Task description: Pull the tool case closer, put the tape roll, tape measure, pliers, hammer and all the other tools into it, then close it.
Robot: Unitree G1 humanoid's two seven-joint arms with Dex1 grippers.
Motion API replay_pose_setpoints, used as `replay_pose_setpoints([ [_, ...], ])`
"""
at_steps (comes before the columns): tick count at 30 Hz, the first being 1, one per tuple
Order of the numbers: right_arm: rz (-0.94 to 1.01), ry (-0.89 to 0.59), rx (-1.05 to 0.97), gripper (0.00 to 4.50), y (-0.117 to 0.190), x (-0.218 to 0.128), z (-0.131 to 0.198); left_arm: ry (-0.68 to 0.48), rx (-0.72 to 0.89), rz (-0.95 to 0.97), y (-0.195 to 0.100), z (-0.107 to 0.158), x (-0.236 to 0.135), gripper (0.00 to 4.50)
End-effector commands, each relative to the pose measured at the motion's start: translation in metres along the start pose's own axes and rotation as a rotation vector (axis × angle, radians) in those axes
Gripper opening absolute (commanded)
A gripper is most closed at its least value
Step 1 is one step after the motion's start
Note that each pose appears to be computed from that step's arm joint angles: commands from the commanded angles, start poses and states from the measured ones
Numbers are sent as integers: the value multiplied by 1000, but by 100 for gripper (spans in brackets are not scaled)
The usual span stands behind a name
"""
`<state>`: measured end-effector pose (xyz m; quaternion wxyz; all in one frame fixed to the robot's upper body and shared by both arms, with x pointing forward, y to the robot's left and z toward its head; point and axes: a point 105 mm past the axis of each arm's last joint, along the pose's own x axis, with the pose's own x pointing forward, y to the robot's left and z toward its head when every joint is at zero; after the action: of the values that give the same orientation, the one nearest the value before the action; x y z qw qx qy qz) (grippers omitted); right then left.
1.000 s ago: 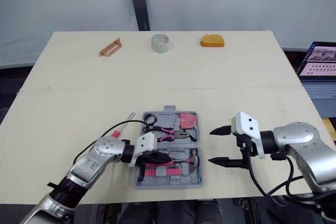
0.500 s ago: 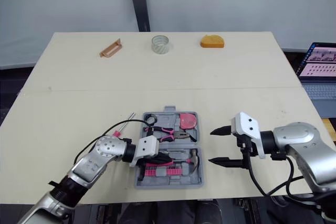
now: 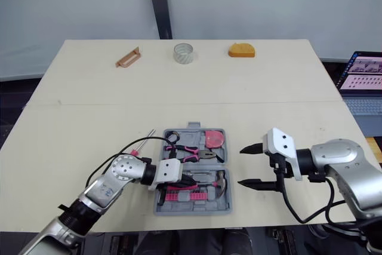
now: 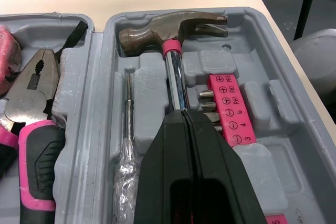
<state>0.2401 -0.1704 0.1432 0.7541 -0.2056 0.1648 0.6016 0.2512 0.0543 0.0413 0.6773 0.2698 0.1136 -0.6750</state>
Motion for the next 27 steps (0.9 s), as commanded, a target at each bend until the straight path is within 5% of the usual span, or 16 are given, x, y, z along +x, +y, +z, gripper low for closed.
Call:
replay_pose_setpoints([
  [1,-14,6,-35,450,-1,-7,6,188,-113,-67,-25,-51,6,4],
  [12,-17,7,-32,450,-2,-6,5,207,-105,-79,-25,-56,6,4],
  [20,-30,-22,-4,450,-6,-9,4,-17,-197,-2,-4,-10,-5,4],
  [23,-50,-56,36,450,-10,-11,4,-134,-256,41,10,18,-21,80],
  [27,-103,-92,94,450,-19,-19,-1,-277,-327,108,27,54,-57,279],
])
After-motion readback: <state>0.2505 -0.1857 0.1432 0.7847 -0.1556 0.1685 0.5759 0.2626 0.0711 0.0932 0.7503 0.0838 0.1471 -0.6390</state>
